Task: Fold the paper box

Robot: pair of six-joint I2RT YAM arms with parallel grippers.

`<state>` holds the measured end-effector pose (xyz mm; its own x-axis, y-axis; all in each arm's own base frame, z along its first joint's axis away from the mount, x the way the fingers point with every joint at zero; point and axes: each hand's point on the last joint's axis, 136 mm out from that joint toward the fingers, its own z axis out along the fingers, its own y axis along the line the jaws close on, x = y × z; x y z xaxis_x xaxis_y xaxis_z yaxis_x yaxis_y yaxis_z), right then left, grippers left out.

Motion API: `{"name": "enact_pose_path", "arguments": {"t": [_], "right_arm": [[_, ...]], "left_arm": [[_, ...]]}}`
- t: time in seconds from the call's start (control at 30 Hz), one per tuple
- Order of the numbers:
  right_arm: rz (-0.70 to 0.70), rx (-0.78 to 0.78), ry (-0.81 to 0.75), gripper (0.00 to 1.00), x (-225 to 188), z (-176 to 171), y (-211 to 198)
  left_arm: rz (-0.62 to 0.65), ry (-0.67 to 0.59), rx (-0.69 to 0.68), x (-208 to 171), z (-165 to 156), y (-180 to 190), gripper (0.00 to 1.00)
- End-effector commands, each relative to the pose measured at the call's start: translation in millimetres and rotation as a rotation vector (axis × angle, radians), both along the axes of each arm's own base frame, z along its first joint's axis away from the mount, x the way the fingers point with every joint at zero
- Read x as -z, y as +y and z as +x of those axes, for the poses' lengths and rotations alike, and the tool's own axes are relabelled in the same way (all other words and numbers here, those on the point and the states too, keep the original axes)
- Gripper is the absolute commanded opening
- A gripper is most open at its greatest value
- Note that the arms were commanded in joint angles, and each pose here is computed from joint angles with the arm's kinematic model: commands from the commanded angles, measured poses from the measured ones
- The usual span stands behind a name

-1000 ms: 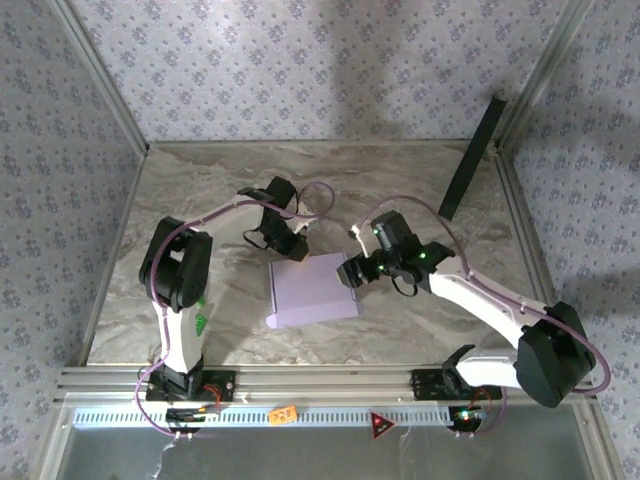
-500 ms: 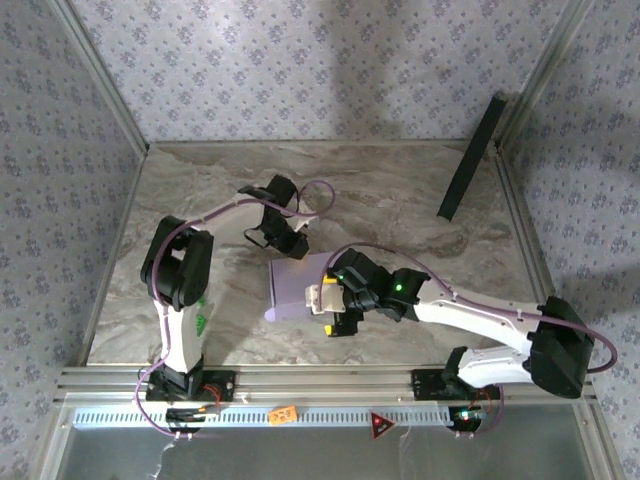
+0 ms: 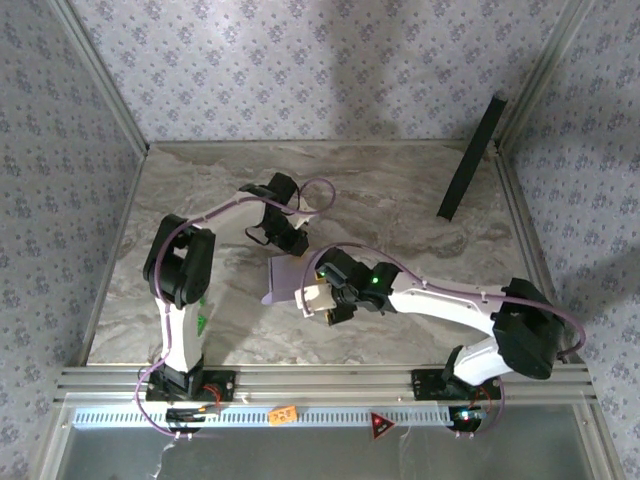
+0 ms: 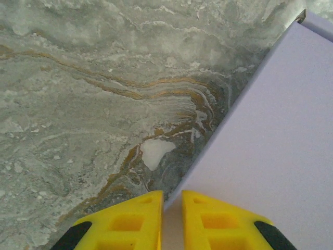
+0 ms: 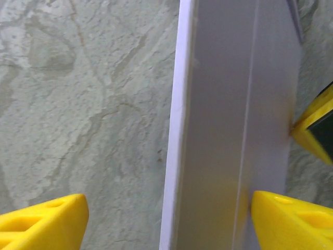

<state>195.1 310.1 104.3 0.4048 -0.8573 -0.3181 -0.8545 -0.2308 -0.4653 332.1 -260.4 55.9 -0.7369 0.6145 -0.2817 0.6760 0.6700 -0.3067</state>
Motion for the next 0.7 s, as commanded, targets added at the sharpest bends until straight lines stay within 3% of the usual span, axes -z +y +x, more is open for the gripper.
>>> {"name": "enact_pose_path", "arguments": {"t": [0.0,0.33,0.67], "right_arm": [[-0.001,-0.027,-0.066,0.81,-13.7,14.5,7.2],[-0.012,-0.042,-0.105,0.71,-27.1,40.9,13.3],[-0.035,-0.051,-0.085,0.49,-34.4,60.7,16.6]], "left_arm": [[0.069,0.038,0.009,17.5,-4.4,9.7,0.18],[0.060,0.032,0.017,12.9,-0.1,5.9,0.18],[0.061,0.018,0.021,7.1,2.7,6.2,0.19]]}}
